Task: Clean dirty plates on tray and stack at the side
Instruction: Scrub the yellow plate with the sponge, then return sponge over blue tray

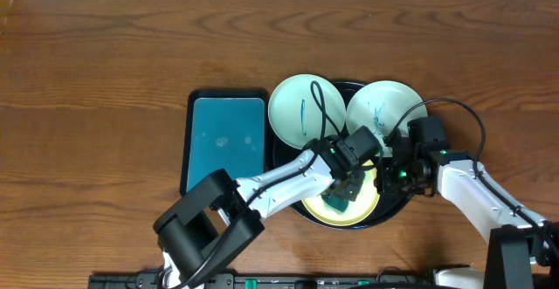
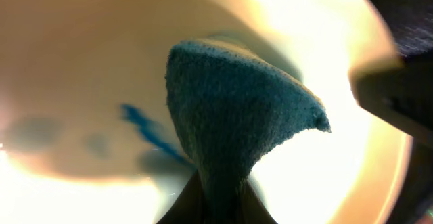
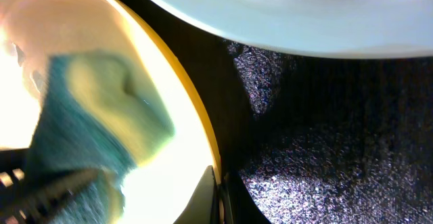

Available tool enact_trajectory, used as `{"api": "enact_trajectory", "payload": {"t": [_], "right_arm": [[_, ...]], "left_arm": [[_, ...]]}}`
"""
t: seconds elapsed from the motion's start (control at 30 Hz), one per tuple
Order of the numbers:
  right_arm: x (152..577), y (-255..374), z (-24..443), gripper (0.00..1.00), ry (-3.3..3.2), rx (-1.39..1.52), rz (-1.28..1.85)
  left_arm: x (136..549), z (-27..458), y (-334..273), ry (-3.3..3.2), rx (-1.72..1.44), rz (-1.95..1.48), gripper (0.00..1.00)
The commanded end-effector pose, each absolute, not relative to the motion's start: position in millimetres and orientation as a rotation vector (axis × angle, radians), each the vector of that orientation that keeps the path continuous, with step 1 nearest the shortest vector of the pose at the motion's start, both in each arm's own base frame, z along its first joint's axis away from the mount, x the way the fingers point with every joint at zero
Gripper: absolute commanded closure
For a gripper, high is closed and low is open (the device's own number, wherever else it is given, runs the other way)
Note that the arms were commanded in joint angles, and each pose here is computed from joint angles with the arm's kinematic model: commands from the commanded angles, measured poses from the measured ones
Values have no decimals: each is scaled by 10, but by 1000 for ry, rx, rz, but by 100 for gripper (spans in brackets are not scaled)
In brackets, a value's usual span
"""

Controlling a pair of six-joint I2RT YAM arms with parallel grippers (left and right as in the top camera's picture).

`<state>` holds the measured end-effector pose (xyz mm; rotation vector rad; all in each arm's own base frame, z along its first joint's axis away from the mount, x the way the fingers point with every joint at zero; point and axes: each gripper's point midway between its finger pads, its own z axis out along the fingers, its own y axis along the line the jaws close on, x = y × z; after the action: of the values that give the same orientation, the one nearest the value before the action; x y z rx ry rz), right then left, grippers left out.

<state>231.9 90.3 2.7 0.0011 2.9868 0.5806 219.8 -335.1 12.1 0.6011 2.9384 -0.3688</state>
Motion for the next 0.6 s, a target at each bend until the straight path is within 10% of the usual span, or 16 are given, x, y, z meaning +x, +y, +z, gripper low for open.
{"api": "enact_trajectory", "payload": {"t": [0.0,0.57], "right_arm": [[2298,904,1,99,3000,10,571],[2298,904,0,99,3000,10,571]], "left_arm": [[2523,-28,-2917,2926,464,-120,93],[2214,348,-2968,3114,341,-474,93]]}}
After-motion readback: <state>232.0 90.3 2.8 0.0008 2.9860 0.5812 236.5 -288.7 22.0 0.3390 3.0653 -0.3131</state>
